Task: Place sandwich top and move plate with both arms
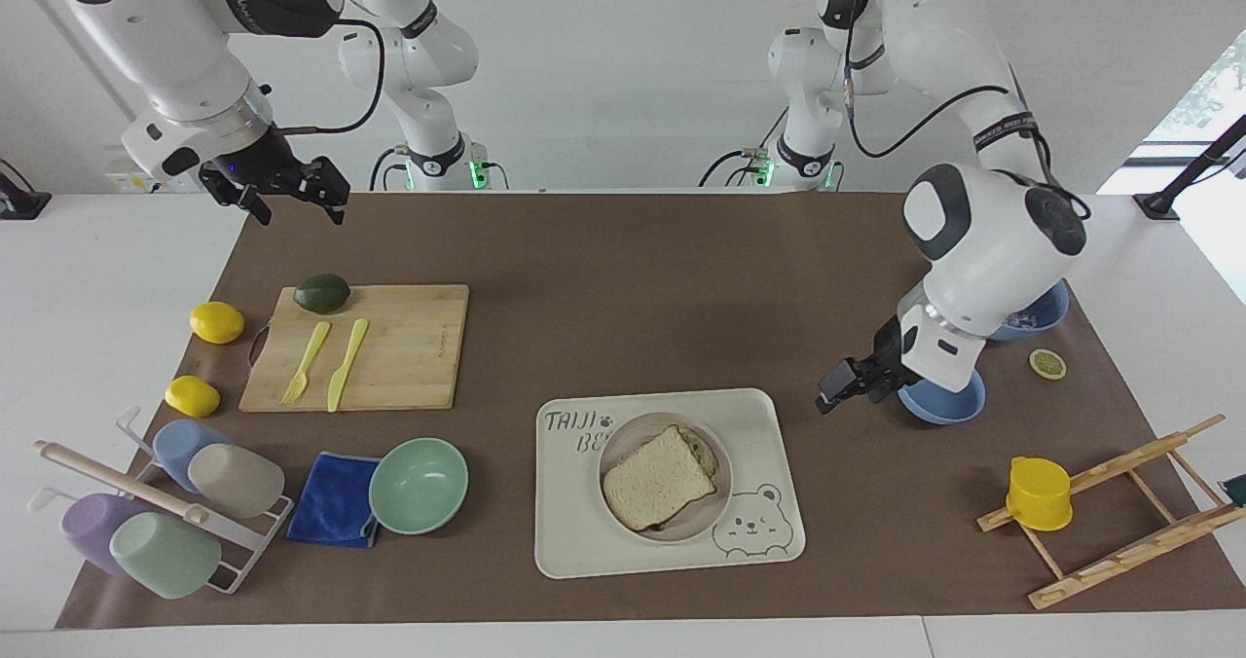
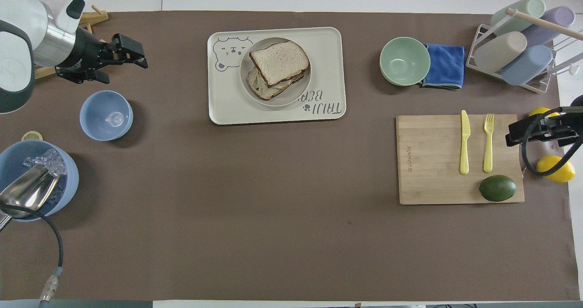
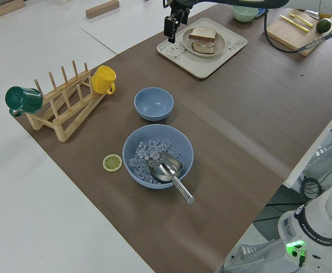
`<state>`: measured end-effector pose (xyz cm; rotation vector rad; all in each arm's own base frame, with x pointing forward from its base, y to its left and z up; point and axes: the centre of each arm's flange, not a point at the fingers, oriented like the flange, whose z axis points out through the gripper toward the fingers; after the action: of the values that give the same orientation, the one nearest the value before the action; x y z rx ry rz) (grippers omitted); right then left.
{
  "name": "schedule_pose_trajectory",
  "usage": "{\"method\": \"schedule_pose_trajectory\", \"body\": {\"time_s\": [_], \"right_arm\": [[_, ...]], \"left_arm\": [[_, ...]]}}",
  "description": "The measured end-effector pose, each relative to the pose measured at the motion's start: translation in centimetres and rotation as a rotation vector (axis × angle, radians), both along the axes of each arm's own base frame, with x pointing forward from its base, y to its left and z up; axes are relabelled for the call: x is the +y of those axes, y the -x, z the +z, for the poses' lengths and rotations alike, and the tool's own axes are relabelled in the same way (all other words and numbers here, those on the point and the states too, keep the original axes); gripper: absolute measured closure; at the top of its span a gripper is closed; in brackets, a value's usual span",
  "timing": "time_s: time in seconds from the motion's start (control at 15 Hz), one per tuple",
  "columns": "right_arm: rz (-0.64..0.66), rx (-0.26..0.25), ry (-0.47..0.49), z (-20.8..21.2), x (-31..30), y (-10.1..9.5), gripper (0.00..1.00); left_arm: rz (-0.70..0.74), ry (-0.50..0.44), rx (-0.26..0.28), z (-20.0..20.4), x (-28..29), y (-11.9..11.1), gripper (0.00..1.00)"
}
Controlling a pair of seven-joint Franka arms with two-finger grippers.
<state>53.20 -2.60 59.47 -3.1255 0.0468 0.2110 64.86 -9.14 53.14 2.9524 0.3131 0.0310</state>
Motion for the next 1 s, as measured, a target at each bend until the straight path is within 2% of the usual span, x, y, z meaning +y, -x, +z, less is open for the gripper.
{"method": "schedule_pose_trajectory", "body": {"time_s": [0.4, 0.6, 0.8, 1.0], "right_arm": [[0.000, 0.000, 0.000, 0.0, 0.0, 0.0, 0.00], [-0.002, 0.001, 0.000, 0.0, -0.1, 0.0, 0.00], [-0.003, 0.001, 0.000, 0.0, -0.1, 0.0, 0.00], [-0.003, 0.001, 0.000, 0.0, -0.1, 0.0, 0.00]], "left_arm": [[-0.042, -0.078, 0.053, 8.1, 5.1, 5.9, 0.00], [-0.084, -0.083, 0.087, 10.8, 7.4, 9.0, 0.00], [-0.137, -0.079, 0.145, 11.4, 8.3, 11.6, 0.00], [-0.197, -0.103, 0.197, 9.5, 5.9, 13.2, 0.00]]}}
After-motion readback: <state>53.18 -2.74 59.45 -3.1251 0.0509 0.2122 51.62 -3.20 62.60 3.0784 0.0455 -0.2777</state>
